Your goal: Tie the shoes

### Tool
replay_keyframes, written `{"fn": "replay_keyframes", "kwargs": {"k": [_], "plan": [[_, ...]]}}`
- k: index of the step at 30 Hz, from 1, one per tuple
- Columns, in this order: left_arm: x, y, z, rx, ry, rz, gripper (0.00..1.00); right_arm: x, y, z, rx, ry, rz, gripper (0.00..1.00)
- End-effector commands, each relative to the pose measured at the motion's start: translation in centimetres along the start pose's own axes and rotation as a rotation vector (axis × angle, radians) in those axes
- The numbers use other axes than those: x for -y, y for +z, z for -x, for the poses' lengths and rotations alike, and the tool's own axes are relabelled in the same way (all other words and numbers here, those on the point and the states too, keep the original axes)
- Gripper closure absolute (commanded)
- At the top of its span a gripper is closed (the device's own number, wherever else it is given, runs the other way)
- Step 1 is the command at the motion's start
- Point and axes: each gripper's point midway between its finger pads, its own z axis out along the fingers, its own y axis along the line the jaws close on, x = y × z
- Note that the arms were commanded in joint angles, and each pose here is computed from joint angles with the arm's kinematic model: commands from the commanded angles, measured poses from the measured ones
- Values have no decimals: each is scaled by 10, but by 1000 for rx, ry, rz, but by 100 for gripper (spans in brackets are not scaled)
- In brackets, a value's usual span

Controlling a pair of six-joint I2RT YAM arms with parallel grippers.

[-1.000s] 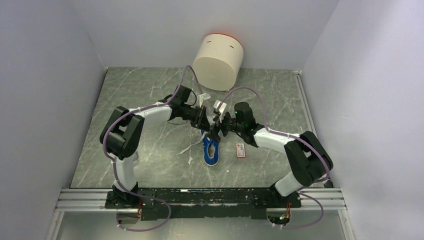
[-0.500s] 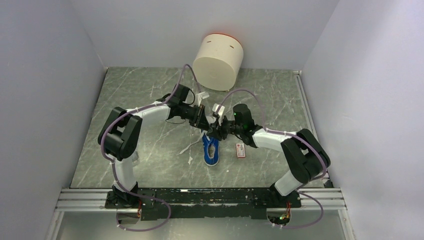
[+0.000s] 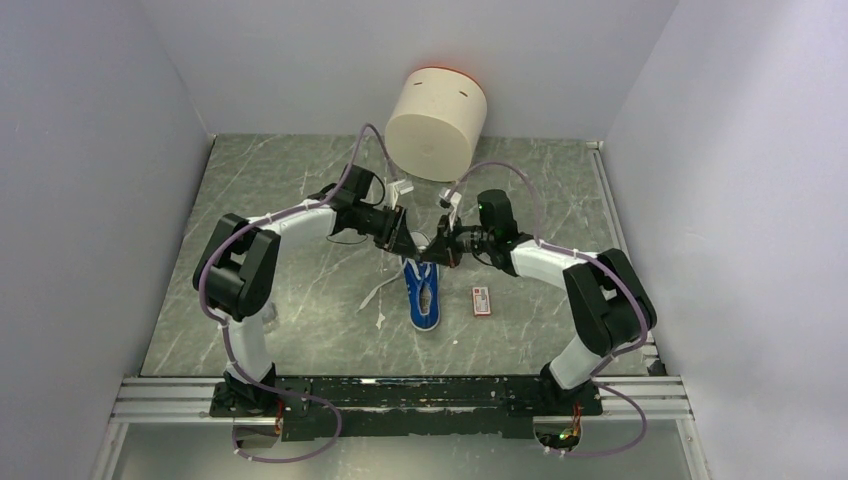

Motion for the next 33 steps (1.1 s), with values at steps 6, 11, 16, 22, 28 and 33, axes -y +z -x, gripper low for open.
{"fn": "replay_keyframes", "kwargs": {"k": [6, 11, 16, 22, 28, 33], "plan": [[11, 4, 10, 59, 39, -101, 40, -27, 3, 2, -16, 124, 181, 100], [12, 8, 9, 62, 36, -140, 45, -26, 3, 1, -22, 128, 183, 100], [5, 10, 1, 32, 7, -140, 86, -22, 2, 1, -29, 128, 144, 100], [-4, 6, -4, 9, -82, -100, 95, 36, -27, -6, -125, 78, -342, 58], [2, -1, -7, 16, -106, -115, 95, 11, -36, -9, -170, 16, -373, 39], [1, -2, -9, 8, -119, -123, 95, -28, -20, 4, -60, -129, -282, 48]]}}
